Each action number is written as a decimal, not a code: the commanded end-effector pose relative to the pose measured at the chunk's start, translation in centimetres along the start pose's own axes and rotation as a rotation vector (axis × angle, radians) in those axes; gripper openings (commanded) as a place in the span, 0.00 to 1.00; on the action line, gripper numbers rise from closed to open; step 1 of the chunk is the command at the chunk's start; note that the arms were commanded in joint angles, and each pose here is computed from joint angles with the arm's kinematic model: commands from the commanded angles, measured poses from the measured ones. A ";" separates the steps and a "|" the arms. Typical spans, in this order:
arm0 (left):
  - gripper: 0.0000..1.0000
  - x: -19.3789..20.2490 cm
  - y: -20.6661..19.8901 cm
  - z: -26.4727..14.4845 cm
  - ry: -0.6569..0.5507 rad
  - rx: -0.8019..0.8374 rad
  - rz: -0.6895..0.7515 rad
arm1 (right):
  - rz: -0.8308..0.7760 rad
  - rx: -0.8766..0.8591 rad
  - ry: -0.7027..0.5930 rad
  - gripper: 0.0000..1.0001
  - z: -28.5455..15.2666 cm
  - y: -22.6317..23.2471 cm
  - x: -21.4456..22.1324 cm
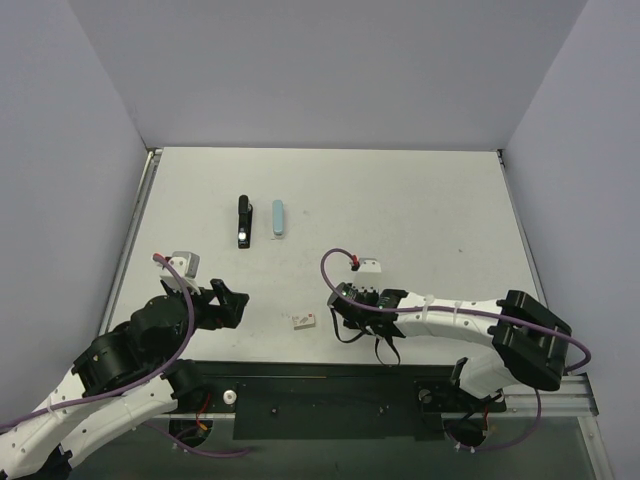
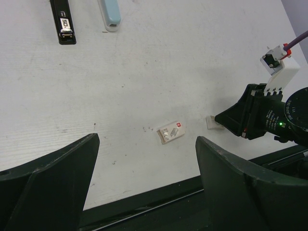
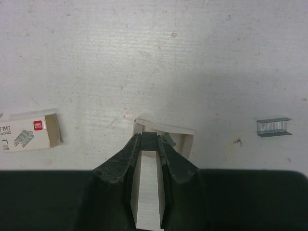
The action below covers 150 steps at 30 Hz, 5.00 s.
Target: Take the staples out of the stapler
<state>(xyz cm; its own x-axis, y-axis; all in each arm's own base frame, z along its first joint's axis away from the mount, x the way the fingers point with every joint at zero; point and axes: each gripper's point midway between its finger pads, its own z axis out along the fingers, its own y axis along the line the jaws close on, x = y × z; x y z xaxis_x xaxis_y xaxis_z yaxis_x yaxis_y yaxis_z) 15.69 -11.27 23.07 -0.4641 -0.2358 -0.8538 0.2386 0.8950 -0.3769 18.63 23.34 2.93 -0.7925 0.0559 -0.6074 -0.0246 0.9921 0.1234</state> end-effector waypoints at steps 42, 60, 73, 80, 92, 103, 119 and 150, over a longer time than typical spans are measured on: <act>0.92 -1.0 -0.5 -0.6 -0.026 0.022 -0.017 | 0.158 0.058 -0.117 0.47 -3.4 -7.3 -3.0; 0.92 -0.9 -0.5 -0.6 -0.022 0.028 -0.015 | 0.292 0.194 0.030 0.52 -0.4 -10.1 0.5; 0.92 -0.9 -0.6 -0.6 -0.021 0.029 -0.015 | 0.364 0.194 0.070 0.53 1.2 -10.0 1.3; 0.92 -0.8 -0.6 -0.4 -0.014 0.028 -0.009 | 0.377 0.194 0.077 0.54 1.8 -10.0 1.2; 0.92 -0.8 -0.6 -0.5 -0.016 0.032 -0.012 | 0.340 0.183 0.098 0.50 2.4 -9.3 1.0; 0.92 -0.7 -0.7 -0.5 -0.014 0.032 -0.013 | 0.236 0.213 0.115 0.41 2.3 -9.7 1.9; 0.92 -0.8 -0.6 -0.5 -0.017 0.034 -0.014 | 0.084 0.297 0.080 0.33 1.3 -10.6 1.9; 0.92 -0.8 -0.6 -0.6 -0.019 0.035 -0.015 | 0.015 0.286 0.002 0.06 -0.2 -8.7 -0.9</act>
<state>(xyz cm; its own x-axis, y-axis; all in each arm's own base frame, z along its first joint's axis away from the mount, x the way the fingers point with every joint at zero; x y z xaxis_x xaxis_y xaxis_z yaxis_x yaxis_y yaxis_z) 15.52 -11.36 23.15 -0.4664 -0.2383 -0.8519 0.2478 0.8892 -0.3845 19.89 15.20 0.62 -0.7974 0.1357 -0.5880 0.1903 0.9812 -0.0316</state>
